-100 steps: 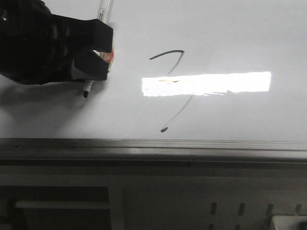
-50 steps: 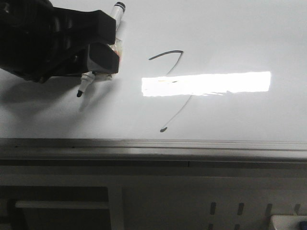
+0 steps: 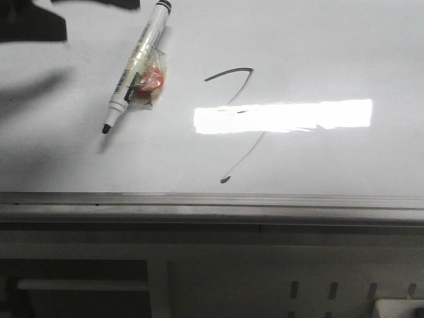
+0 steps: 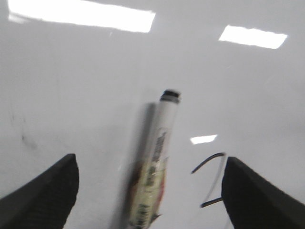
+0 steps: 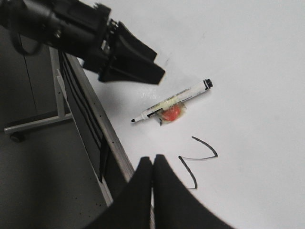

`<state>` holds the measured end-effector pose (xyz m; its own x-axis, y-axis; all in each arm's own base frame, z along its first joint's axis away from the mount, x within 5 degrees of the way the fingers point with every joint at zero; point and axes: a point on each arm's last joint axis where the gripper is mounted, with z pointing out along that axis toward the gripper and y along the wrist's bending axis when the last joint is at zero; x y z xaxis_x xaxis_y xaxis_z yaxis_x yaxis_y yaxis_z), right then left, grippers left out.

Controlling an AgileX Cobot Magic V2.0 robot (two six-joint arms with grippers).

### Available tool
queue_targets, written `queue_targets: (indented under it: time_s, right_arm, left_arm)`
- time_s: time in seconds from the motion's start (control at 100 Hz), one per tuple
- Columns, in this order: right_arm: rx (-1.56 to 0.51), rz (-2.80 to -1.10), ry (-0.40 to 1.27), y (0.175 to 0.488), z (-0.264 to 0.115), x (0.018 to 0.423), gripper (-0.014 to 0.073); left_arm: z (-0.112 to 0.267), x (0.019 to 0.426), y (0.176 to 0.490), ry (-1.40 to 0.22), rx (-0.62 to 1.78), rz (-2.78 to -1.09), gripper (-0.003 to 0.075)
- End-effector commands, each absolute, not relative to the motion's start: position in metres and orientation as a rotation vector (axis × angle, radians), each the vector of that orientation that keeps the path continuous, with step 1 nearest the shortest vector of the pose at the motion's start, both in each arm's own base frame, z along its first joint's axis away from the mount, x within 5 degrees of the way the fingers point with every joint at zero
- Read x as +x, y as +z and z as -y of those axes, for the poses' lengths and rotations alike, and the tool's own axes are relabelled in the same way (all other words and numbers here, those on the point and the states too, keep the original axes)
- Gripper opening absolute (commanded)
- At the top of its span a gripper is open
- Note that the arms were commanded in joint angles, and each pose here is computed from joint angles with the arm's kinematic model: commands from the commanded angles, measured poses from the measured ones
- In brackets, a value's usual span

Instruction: Write number 3 on whiteboard

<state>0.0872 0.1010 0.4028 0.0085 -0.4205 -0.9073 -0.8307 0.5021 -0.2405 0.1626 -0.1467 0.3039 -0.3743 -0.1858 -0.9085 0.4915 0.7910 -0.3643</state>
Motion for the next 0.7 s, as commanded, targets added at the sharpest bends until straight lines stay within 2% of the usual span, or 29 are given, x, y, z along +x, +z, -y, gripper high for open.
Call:
queue_targets:
  time_s: [0.0, 0.11, 0.19, 0.41, 0.69]
  right_arm:
    - [-0.986, -1.505, 0.452, 0.411, -0.091, 0.081, -0.0053]
    - [-0.925, -1.462, 0.421, 0.39, -0.076, 0.07, -0.0053]
    - [-0.86, -1.429, 0.397, 0.371, -0.065, 0.062, -0.0053]
    - [-0.783, -1.4, 0.351, 0.306, -0.044, 0.044, -0.0053]
    - [-0.775, -1.399, 0.353, 0.279, -0.039, 0.039, -0.0053]
  left_arm:
    - [0.128, 0.144, 0.336, -0.764, 0.233, -1.67, 0.051]
    - [0.102, 0.117, 0.345, -0.75, 0.291, -1.555, 0.0402]
    - [0.082, 0.096, 0.346, -0.739, 0.313, -1.465, 0.0295]
    - [0.046, 0.059, 0.312, -0.772, 0.31, -1.362, -0.002]
    - [0.032, 0.045, 0.281, -0.784, 0.296, -1.32, -0.002]
